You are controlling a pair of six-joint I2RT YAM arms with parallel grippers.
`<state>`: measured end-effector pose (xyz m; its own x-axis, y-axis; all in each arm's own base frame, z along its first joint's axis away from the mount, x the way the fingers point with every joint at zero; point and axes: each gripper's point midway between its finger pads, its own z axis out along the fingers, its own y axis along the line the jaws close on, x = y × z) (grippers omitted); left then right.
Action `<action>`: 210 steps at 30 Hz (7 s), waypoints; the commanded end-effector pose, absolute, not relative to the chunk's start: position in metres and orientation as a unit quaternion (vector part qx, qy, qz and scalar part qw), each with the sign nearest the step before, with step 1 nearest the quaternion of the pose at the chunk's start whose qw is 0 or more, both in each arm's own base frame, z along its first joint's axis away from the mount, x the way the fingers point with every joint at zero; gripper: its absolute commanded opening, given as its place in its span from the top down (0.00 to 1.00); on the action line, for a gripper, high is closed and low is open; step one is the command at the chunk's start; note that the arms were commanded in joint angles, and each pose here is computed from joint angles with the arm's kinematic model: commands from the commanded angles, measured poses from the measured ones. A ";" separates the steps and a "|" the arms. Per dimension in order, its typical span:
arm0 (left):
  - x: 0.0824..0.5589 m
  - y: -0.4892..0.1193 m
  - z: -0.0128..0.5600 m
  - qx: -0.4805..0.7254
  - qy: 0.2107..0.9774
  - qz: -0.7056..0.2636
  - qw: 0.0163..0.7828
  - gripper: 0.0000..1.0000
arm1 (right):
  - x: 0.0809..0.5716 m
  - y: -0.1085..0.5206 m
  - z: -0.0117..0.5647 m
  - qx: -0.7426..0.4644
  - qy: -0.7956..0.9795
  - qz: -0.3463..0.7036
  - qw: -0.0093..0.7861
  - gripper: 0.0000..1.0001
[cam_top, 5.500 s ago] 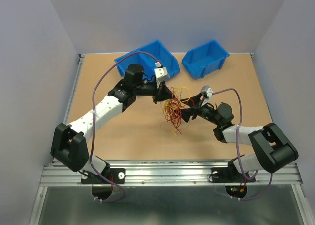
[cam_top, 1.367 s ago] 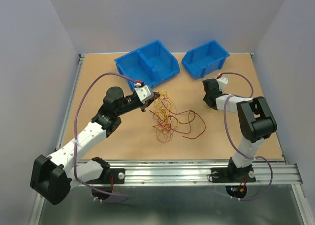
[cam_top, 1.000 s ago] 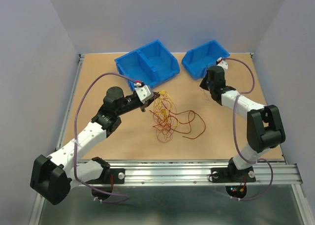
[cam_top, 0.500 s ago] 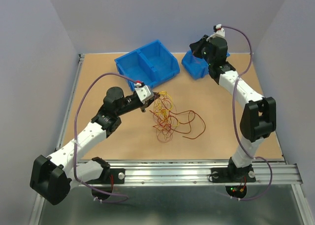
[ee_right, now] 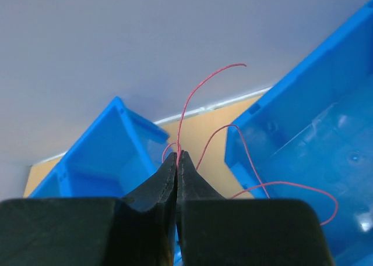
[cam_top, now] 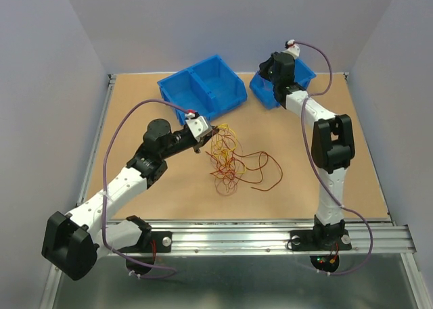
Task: Untangle the cables
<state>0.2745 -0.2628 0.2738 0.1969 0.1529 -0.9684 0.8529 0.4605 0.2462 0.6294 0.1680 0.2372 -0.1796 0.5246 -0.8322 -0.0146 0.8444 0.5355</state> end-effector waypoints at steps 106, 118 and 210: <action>0.314 -0.236 0.310 0.336 0.598 -0.200 0.700 0.91 | 0.344 0.108 0.270 0.059 0.798 0.016 0.599 0.99; 0.324 -0.222 0.314 0.303 0.610 -0.166 0.713 0.91 | 0.383 0.130 0.385 0.068 0.717 0.057 0.691 0.99; 0.276 -0.247 0.233 0.526 0.544 -0.186 0.626 0.80 | 0.636 0.340 0.197 -0.134 0.745 0.400 0.517 0.99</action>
